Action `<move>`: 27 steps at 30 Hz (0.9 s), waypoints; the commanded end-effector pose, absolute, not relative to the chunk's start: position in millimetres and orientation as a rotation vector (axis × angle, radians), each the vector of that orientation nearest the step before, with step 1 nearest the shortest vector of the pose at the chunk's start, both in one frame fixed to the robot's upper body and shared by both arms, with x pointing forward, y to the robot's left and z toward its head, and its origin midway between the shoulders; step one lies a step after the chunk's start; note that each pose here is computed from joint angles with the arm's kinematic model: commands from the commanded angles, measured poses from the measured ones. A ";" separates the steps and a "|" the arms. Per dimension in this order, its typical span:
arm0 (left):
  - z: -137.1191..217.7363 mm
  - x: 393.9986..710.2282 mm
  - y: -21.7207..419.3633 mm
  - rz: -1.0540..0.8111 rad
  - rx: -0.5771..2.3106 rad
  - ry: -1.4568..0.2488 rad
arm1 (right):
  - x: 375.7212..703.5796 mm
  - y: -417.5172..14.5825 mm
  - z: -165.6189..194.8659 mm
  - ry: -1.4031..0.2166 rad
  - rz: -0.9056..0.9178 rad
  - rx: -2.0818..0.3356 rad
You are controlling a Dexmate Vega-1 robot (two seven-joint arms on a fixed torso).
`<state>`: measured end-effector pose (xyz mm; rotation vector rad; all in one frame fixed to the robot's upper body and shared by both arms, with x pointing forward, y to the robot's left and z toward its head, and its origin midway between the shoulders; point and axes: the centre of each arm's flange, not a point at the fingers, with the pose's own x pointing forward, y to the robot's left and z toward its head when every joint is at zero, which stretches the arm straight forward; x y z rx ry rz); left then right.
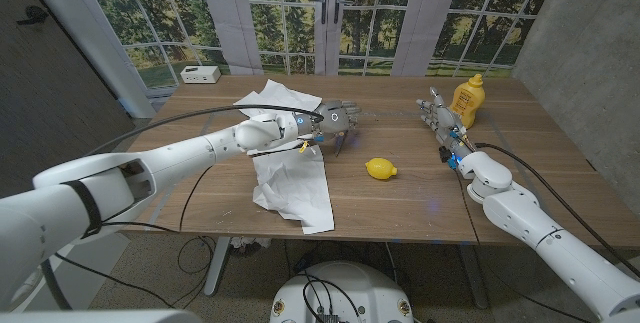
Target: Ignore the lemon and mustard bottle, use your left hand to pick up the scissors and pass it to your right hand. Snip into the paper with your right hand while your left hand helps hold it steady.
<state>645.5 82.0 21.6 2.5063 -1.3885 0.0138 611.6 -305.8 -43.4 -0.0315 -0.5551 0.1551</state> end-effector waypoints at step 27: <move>12.5 655.7 79.3 0.028 2.543 -1.375 | 611.4 -304.0 -46.7 -0.544 0.138 -0.018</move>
